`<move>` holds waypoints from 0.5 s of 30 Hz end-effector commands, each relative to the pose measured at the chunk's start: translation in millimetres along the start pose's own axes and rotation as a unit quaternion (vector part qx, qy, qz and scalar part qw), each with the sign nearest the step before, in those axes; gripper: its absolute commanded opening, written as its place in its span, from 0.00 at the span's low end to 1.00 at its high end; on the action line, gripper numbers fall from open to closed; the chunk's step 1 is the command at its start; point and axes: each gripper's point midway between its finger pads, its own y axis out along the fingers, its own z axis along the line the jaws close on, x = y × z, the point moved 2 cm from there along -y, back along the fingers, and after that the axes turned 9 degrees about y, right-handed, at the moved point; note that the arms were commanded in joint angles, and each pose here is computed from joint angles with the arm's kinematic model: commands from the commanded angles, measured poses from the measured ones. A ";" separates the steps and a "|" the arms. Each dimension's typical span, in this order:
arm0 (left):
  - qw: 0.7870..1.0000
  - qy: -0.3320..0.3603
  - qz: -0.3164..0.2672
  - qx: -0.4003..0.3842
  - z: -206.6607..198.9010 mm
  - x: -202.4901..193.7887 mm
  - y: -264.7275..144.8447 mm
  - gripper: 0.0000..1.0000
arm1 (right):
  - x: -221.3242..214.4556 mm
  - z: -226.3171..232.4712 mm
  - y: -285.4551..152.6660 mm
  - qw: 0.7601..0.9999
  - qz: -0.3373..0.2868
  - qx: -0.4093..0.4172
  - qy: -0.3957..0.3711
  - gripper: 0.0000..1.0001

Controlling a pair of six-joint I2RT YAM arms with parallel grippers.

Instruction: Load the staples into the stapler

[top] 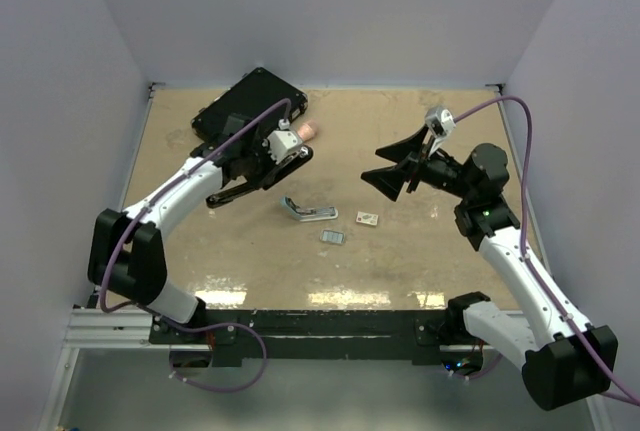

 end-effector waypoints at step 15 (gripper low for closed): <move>0.995 0.010 0.079 -0.064 -4.8 -35.3 67.2 0.00 | -5.4 -3.1 -3.2 1.000 0.009 -0.006 -0.014 0.90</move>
